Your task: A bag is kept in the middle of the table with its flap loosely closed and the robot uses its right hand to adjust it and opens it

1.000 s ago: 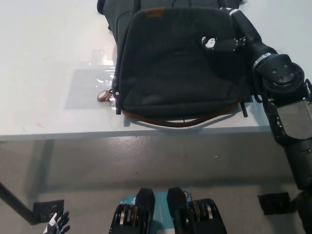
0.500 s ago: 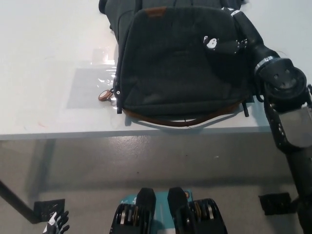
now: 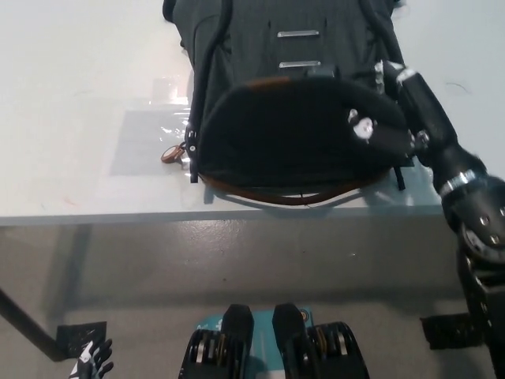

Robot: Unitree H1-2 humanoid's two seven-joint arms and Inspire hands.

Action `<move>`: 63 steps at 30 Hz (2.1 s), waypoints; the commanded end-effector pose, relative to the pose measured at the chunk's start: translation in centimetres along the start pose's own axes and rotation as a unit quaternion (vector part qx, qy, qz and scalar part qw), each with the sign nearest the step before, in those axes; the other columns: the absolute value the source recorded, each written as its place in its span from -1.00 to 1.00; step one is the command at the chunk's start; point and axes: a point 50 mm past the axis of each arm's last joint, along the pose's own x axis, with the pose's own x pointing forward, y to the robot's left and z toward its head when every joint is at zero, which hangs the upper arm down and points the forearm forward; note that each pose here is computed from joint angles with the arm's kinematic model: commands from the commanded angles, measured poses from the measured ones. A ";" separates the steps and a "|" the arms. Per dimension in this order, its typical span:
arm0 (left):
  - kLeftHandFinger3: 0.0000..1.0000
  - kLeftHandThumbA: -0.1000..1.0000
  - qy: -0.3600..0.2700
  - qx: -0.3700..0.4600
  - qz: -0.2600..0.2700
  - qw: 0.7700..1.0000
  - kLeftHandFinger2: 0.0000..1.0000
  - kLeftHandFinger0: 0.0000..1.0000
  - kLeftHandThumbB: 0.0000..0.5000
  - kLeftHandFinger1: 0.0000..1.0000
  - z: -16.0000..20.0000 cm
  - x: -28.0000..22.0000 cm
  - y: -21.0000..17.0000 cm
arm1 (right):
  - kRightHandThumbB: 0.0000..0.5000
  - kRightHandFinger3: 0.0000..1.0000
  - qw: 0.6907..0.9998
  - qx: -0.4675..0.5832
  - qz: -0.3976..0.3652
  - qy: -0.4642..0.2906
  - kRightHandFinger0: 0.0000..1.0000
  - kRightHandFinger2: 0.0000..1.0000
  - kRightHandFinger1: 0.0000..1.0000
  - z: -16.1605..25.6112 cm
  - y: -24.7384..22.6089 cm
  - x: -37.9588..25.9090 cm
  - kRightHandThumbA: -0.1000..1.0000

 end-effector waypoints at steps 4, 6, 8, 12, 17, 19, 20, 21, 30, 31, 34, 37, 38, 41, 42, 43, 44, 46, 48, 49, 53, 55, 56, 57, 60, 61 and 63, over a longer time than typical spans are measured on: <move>1.00 1.00 -0.020 0.019 0.003 1.000 1.00 1.00 1.00 1.00 0.7 0.7 1.6 | 0.26 1.00 0.944 0.025 0.254 -0.207 0.95 1.00 1.00 13.3 -2.0 -13.3 0.26; 1.00 1.00 -0.021 0.016 0.002 1.000 1.00 1.00 1.00 1.00 0.6 0.7 1.6 | 0.72 1.00 0.931 0.001 0.315 -0.184 1.00 1.00 1.00 13.1 -2.2 -14.0 0.67; 1.00 1.00 -0.022 0.019 0.004 1.000 1.00 1.00 1.00 1.00 0.6 0.9 1.6 | 0.97 1.00 0.931 0.005 0.318 -0.178 1.00 1.00 1.00 12.6 -1.8 -15.1 0.84; 1.00 1.00 -0.024 0.022 0.003 0.999 1.00 1.00 1.00 1.00 0.7 1.2 1.8 | 1.00 1.00 0.922 0.012 0.348 -0.171 1.00 1.00 1.00 12.0 -1.7 -15.9 1.00; 1.00 1.00 -0.030 0.025 0.007 0.999 1.00 1.00 1.00 1.00 1.1 2.0 2.0 | 1.00 1.00 0.909 0.037 0.381 -0.164 1.00 1.00 1.00 10.9 -2.0 -16.7 1.00; 1.00 1.00 -0.033 0.025 0.003 0.999 1.00 1.00 1.00 1.00 1.1 2.0 2.1 | 1.00 1.00 0.905 0.065 0.399 -0.131 1.00 1.00 1.00 9.9 -2.1 -17.5 0.95; 1.00 1.00 -0.033 0.025 0.003 0.999 1.00 1.00 1.00 1.00 1.1 2.0 2.0 | 1.00 1.00 0.906 0.066 0.401 -0.121 1.00 1.00 1.00 9.7 -2.1 -17.7 0.97; 1.00 1.00 -0.035 0.027 0.005 0.999 1.00 1.00 1.00 1.00 1.2 2.2 2.2 | 1.00 1.00 0.907 0.065 0.403 -0.107 1.00 1.00 1.00 9.3 -2.1 -17.8 0.98; 1.00 1.00 -0.044 0.038 0.006 0.998 1.00 1.00 1.00 1.00 1.8 3.4 2.3 | 1.00 1.00 0.891 0.106 0.438 -0.062 1.00 1.00 1.00 5.7 -1.0 -18.2 1.00; 1.00 1.00 -0.046 0.036 0.004 0.998 1.00 1.00 1.00 1.00 1.9 3.5 2.3 | 1.00 1.00 0.893 0.099 0.436 -0.049 1.00 1.00 1.00 4.5 -0.6 -18.0 1.00; 1.00 1.00 -0.049 0.034 0.001 0.998 1.00 1.00 1.00 1.00 2.2 3.8 2.3 | 0.92 1.00 0.903 0.115 0.412 -0.023 1.00 1.00 1.00 1.6 -0.1 -17.9 1.00; 1.00 1.00 -0.051 0.035 0.000 0.998 1.00 1.00 1.00 1.00 2.4 4.1 2.3 | 1.00 1.00 0.925 0.153 0.346 -0.037 1.00 1.00 1.00 -0.2 0.2 -19.1 1.00; 1.00 1.00 -0.052 0.035 0.000 0.998 1.00 1.00 1.00 1.00 2.4 4.2 2.3 | 1.00 1.00 0.927 0.161 0.336 -0.041 1.00 1.00 1.00 -0.3 0.3 -19.3 1.00; 1.00 1.00 -0.055 0.040 0.002 0.998 1.00 1.00 1.00 1.00 2.5 4.5 2.2 | 0.85 1.00 0.957 0.179 0.220 -0.069 1.00 1.00 1.00 -1.1 1.6 -21.3 1.00; 1.00 1.00 -0.056 0.036 0.002 0.998 1.00 1.00 1.00 1.00 2.5 4.5 2.1 | 0.82 1.00 0.959 0.185 0.203 -0.067 1.00 1.00 1.00 -1.5 1.9 -21.7 1.00; 1.00 1.00 -0.057 0.034 0.001 0.998 1.00 1.00 1.00 1.00 2.4 4.5 2.1 | 0.63 1.00 0.961 0.195 0.187 -0.067 1.00 1.00 1.00 -2.0 2.3 -22.2 1.00; 1.00 1.00 -0.058 0.034 0.000 0.998 1.00 1.00 1.00 1.00 2.3 4.5 2.1 | 0.48 1.00 0.962 0.201 0.177 -0.060 1.00 1.00 1.00 -2.7 2.9 -22.7 1.00; 1.00 1.00 -0.059 0.032 -0.003 0.998 1.00 1.00 1.00 1.00 2.2 4.5 2.1 | 0.44 1.00 0.962 0.209 0.170 -0.045 1.00 1.00 1.00 -3.7 3.5 -23.3 1.00; 1.00 1.00 -0.059 0.016 -0.007 0.998 1.00 1.00 1.00 1.00 2.4 4.6 1.8 | 0.57 1.00 0.960 0.232 0.154 -0.011 1.00 1.00 1.00 -5.5 4.6 -23.9 1.00; 1.00 1.00 -0.062 0.015 -0.011 0.998 1.00 1.00 1.00 1.00 2.5 4.8 1.7 | 0.53 1.00 0.960 0.239 0.144 0.000 1.00 1.00 1.00 -6.9 5.3 -24.1 1.00; 1.00 1.00 -0.070 0.008 -0.025 0.997 1.00 1.00 1.00 1.00 2.7 5.0 1.4 | 0.45 1.00 0.959 0.262 0.107 0.022 1.00 1.00 1.00 -9.2 6.8 -24.4 1.00; 1.00 1.00 -0.077 0.007 -0.029 0.997 1.00 1.00 1.00 1.00 2.7 5.0 1.3 | 0.75 1.00 0.957 0.280 0.073 0.035 1.00 1.00 1.00 -10.2 7.7 -24.4 1.00; 1.00 1.00 -0.079 0.006 -0.032 0.996 1.00 1.00 1.00 1.00 2.7 5.0 1.3 | 0.75 1.00 0.953 0.295 0.058 0.040 1.00 1.00 1.00 -10.9 8.3 -24.5 1.00; 1.00 1.00 -0.081 0.004 -0.033 0.996 1.00 1.00 1.00 1.00 2.7 5.1 1.3 | 0.75 1.00 0.948 0.311 0.050 0.046 1.00 1.00 1.00 -11.5 8.8 -24.5 1.00; 1.00 1.00 -0.083 -0.002 -0.036 0.996 1.00 1.00 1.00 1.00 2.8 5.0 1.0 | 0.71 1.00 0.946 0.319 0.016 0.058 1.00 1.00 1.00 -12.6 10.4 -24.9 1.00; 1.00 1.00 -0.083 -0.002 -0.038 0.996 1.00 1.00 1.00 1.00 2.8 5.0 1.0 | 0.68 1.00 0.945 0.322 0.004 0.062 1.00 1.00 1.00 -13.0 10.9 -25.0 1.00; 1.00 1.00 -0.083 -0.002 -0.039 0.996 1.00 1.00 1.00 1.00 2.8 5.0 0.8 | 0.65 1.00 0.944 0.324 -0.013 0.064 1.00 1.00 1.00 -13.6 11.6 -25.2 1.00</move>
